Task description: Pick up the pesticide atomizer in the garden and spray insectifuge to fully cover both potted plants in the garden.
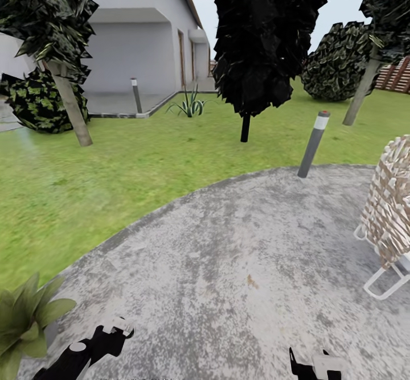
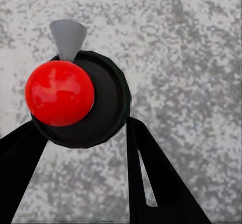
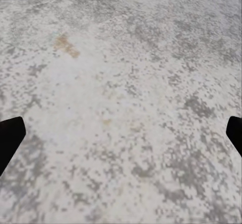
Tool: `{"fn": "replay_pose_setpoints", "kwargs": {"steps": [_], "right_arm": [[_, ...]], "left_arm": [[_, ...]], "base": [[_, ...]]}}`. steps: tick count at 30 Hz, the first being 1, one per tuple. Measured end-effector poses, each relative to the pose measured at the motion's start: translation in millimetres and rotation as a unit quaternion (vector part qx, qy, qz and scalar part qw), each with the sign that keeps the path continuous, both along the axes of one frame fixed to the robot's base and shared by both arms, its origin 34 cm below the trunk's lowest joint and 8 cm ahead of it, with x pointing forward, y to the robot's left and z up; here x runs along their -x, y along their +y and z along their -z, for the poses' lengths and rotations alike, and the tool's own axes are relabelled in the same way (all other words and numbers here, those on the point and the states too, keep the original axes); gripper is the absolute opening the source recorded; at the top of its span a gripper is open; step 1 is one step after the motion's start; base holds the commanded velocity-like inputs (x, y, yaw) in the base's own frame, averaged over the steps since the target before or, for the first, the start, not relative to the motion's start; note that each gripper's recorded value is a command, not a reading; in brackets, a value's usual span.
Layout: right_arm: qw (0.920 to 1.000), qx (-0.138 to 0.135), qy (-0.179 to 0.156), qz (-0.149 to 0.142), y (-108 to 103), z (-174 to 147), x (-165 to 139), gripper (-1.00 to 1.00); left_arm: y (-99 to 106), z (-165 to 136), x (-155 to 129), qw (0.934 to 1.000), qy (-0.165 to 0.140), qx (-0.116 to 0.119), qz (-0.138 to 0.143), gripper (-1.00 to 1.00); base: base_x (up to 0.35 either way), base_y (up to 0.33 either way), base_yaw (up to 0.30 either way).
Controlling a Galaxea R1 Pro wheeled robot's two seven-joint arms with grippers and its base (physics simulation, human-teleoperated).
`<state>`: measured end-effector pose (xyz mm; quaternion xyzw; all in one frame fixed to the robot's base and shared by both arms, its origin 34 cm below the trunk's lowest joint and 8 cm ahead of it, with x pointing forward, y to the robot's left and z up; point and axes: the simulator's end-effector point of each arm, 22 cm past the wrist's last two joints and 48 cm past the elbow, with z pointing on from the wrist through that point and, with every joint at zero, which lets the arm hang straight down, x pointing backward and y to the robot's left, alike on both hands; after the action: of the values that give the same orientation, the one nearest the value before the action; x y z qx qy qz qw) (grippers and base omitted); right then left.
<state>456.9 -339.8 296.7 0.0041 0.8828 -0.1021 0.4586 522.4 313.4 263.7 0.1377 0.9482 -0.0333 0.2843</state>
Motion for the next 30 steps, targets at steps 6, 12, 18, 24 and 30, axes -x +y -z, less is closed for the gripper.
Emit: {"fn": "replay_pose_setpoints", "kwargs": {"steps": [6,12,18,24,30], "right_arm": [[1.0,0.0,-0.001,0.0,0.0,-0.8,-0.5,1.0],[1.0,0.0,-0.002,0.0,0.0,-1.6,-1.2,1.0],[1.0,0.0,-0.003,0.0,0.0,-2.3,-1.7,1.0],[1.0,0.0,-0.004,0.0,0.0,-3.2,-2.3,1.0],[1.0,0.0,-0.005,0.0,0.0,-3.9,-2.6,1.0]], "left_arm": [[0.0,-0.8,-0.5,1.0,-0.001,0.0,0.0,-1.0],[0.0,-1.6,-0.8,1.0,-0.002,0.0,0.0,-1.0],[0.0,-2.4,-1.4,1.0,-0.003,0.0,0.0,-1.0],[0.0,-3.4,-2.1,1.0,-0.004,0.0,0.0,-1.0],[0.0,-4.4,-2.7,1.0,-0.005,0.0,0.0,-1.0]], "base": [[0.0,0.0,0.277],[0.0,0.0,0.277],[0.0,0.0,0.277],[0.0,0.0,0.277],[0.0,0.0,0.277]]}}
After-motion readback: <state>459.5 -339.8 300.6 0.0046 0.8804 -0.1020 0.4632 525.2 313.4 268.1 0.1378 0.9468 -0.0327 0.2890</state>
